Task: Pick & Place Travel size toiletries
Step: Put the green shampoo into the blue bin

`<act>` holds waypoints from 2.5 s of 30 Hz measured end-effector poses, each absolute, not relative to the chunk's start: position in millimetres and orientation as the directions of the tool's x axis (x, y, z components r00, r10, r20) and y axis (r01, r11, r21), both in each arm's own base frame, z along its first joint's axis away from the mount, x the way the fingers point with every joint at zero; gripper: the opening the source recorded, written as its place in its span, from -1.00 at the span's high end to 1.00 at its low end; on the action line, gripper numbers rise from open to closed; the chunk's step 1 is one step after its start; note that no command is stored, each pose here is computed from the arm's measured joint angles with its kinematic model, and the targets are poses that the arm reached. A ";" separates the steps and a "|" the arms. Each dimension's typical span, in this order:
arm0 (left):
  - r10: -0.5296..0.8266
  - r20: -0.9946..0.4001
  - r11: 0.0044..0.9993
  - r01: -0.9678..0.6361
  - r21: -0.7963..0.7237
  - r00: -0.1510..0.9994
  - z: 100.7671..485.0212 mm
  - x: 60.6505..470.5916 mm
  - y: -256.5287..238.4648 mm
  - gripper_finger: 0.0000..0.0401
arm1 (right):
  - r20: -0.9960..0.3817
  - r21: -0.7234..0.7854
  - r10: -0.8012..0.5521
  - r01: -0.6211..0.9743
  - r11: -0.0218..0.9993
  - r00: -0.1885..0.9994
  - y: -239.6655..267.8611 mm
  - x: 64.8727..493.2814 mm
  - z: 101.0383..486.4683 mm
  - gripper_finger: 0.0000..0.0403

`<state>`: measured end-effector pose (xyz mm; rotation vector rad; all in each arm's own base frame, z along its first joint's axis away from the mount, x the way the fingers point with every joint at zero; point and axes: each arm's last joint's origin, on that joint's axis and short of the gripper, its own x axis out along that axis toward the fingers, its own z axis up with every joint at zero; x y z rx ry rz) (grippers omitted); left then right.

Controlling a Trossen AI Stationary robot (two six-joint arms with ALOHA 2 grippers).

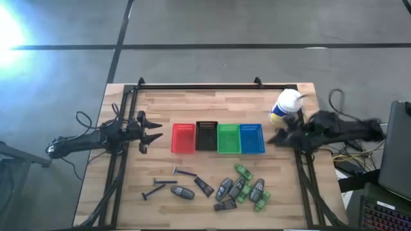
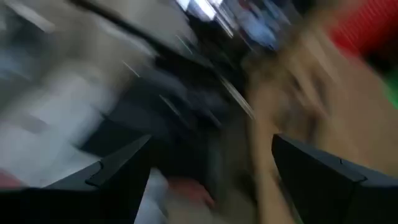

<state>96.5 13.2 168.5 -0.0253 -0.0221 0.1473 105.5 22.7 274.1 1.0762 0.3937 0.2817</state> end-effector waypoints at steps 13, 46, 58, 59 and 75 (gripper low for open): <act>0.147 0.020 0.989 -0.147 -0.027 0.989 168.5 96.5 13.2 0.04 | -0.952 0.307 0.302 0.144 0.941 0.056 97.4 148.8 242.7 -0.26; 0.147 0.018 0.989 -0.147 -0.027 0.989 168.3 96.6 13.2 0.04 | -0.994 0.112 0.103 -0.511 0.853 -0.046 228.9 223.8 161.5 -0.25; 0.147 0.017 0.989 -0.147 -0.027 0.989 168.3 96.7 13.2 0.04 | -0.995 0.094 0.063 -0.444 0.891 -0.083 231.3 226.0 140.7 0.11; 0.147 0.017 0.989 -0.147 -0.027 0.989 168.3 96.7 13.2 0.04 | -0.995 0.094 0.069 -0.427 0.899 -0.074 231.1 226.0 142.5 0.17; 0.147 0.016 0.989 -0.146 -0.027 0.989 168.2 96.7 13.2 0.04 | -0.972 0.181 0.041 0.630 0.755 0.231 183.4 175.0 240.4 0.42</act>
